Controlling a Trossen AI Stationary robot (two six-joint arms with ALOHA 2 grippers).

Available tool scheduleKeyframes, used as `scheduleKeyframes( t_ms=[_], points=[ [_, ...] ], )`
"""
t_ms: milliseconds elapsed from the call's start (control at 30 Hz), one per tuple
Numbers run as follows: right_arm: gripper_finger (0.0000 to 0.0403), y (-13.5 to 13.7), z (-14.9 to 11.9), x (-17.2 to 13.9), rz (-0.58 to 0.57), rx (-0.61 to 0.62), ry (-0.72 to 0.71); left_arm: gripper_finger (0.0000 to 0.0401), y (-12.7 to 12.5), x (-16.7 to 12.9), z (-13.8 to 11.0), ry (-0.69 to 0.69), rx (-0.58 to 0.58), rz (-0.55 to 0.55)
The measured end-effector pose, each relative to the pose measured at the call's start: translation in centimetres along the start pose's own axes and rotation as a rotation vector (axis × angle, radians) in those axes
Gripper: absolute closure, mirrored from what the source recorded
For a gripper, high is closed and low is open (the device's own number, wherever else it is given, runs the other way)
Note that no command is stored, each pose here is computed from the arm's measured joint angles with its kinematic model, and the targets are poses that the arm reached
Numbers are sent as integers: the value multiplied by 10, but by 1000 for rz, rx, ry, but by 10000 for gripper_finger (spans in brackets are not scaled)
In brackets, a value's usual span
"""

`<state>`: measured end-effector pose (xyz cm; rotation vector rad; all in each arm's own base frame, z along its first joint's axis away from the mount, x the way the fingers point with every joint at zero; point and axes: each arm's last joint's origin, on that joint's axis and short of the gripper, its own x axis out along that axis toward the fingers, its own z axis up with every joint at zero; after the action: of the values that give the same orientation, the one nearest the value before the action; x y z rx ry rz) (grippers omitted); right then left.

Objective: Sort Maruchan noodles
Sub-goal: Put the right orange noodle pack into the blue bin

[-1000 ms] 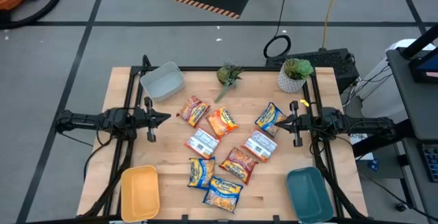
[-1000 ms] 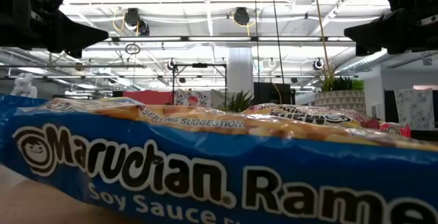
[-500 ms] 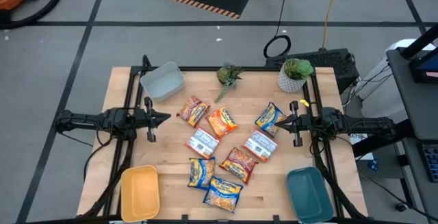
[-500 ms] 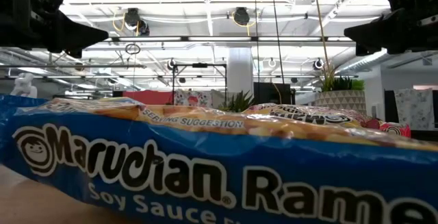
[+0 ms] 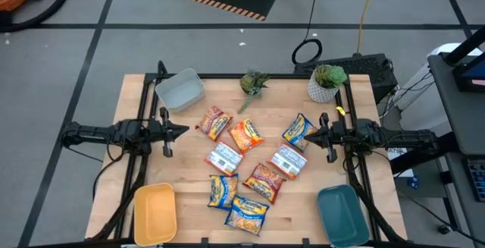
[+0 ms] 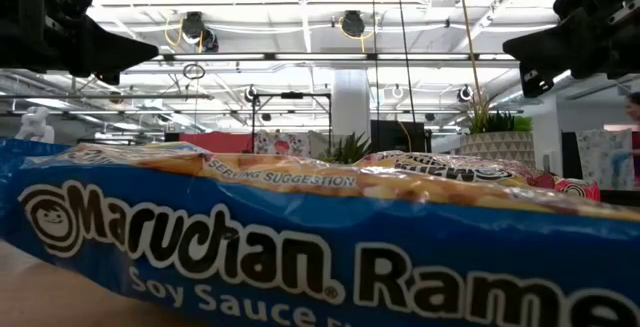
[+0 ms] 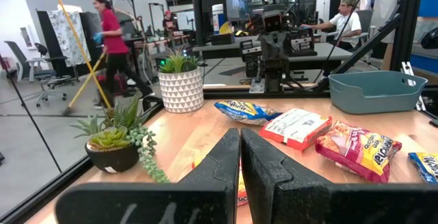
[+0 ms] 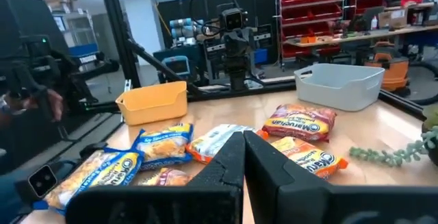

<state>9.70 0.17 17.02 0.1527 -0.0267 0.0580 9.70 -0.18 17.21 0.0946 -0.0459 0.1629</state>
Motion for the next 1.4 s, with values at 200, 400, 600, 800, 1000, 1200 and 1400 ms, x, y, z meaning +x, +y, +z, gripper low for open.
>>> scheduleKeyframes(
  t_ms=[200,400,600,800,1000,1200,1400],
  points=[
    [403,0,4,0,-18,164,-44,380,0,0,0,0,0,0],
    [403,0,6,2,-20,111,-32,380,0,0,0,0,0,0],
    [403,5,46,8,-42,96,-48,380,0,0,0,-1,5,0],
    [403,16,101,29,-66,81,43,380,0,0,0,0,76,8],
    [403,32,147,65,-135,29,212,380,0,0,0,0,77,10],
    [403,53,177,99,-181,-5,298,380,0,0,0,0,60,10],
    [403,70,199,122,-290,21,458,380,0,0,0,0,44,10]
  ],
)
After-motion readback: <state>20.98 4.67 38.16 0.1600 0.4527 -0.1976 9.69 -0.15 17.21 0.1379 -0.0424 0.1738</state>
